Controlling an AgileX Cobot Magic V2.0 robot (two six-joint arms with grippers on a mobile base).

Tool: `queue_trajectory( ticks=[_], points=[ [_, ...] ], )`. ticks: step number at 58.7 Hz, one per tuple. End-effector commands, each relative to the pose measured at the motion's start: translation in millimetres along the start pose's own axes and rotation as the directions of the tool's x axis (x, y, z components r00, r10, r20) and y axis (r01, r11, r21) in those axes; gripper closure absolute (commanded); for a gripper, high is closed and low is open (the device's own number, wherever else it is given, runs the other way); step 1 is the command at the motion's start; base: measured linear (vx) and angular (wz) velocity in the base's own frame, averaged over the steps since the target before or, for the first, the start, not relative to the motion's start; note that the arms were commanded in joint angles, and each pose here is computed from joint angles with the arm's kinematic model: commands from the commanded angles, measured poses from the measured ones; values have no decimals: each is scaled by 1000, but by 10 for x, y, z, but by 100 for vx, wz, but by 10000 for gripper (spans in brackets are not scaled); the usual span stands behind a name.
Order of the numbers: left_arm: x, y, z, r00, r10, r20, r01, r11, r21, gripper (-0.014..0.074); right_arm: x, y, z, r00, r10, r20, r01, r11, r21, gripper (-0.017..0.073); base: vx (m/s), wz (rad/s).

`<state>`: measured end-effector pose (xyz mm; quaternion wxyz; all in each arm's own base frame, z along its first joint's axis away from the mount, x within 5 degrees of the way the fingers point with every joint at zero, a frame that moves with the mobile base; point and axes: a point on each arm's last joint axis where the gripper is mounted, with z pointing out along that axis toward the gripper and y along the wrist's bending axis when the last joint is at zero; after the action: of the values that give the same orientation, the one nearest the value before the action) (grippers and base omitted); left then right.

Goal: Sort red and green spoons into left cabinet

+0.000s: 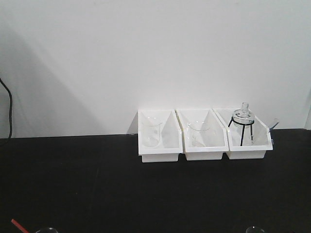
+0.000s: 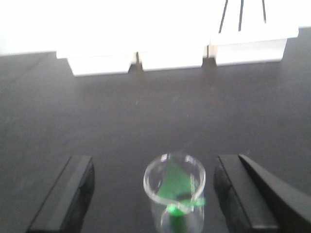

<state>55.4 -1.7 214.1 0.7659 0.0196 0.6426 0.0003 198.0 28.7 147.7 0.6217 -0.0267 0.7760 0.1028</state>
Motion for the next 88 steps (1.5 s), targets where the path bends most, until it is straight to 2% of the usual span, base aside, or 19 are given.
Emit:
queue_trajectory(
  ticks=[1,15,45,61,88],
  points=[
    [-31,-3,-18,997,-9,82,9,1000,4,598,-229,0,42,975,5,222,-4,1000,-6,13,0,0],
    [-31,-3,-18,997,-9,82,9,1000,4,598,-47,-63,232,991,8,136,-12,999,31,13,0,0],
    [-31,-3,-18,997,-9,82,9,1000,4,598,-63,-79,346,989,7,147,-13,999,36,64,0,0],
    [-31,-3,-18,997,-9,82,9,1000,4,598,38,-115,372,994,13,105,-20,998,66,67,0,0],
    [-31,-3,-18,997,-9,82,9,1000,4,598,65,-110,382,996,4,92,-10,998,59,67,0,0]
  ],
)
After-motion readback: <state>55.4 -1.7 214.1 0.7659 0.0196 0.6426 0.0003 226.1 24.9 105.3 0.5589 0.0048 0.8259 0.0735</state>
